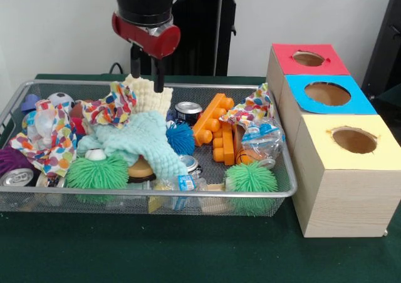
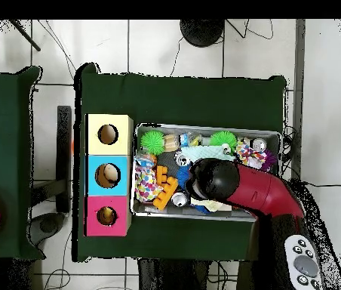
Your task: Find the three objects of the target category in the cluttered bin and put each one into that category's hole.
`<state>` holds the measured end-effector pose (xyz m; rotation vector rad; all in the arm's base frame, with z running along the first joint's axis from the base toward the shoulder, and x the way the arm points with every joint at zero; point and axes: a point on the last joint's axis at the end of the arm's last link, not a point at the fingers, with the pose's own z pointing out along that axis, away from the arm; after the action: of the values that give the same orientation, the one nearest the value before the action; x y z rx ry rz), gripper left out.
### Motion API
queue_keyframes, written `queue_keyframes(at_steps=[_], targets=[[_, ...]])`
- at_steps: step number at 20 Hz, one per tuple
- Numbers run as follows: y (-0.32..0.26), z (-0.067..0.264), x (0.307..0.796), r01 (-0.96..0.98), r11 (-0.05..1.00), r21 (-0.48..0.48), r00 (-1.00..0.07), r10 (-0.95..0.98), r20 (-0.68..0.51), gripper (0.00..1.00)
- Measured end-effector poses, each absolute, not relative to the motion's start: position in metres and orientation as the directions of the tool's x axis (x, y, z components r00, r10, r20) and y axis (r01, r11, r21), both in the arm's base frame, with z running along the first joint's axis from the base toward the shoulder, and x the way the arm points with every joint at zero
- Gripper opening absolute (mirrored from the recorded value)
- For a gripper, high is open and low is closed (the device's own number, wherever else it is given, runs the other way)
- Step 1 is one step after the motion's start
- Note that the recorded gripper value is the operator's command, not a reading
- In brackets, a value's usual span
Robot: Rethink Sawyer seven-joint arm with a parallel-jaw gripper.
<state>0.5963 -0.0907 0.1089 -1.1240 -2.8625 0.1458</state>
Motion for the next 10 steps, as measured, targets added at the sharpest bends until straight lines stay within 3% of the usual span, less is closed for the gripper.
queue_keyframes(at_steps=[10], targets=[[-0.054, 0.109, 0.589, 0.71, 0.699, -0.08, -0.696, 0.715, 0.071, 1.0]])
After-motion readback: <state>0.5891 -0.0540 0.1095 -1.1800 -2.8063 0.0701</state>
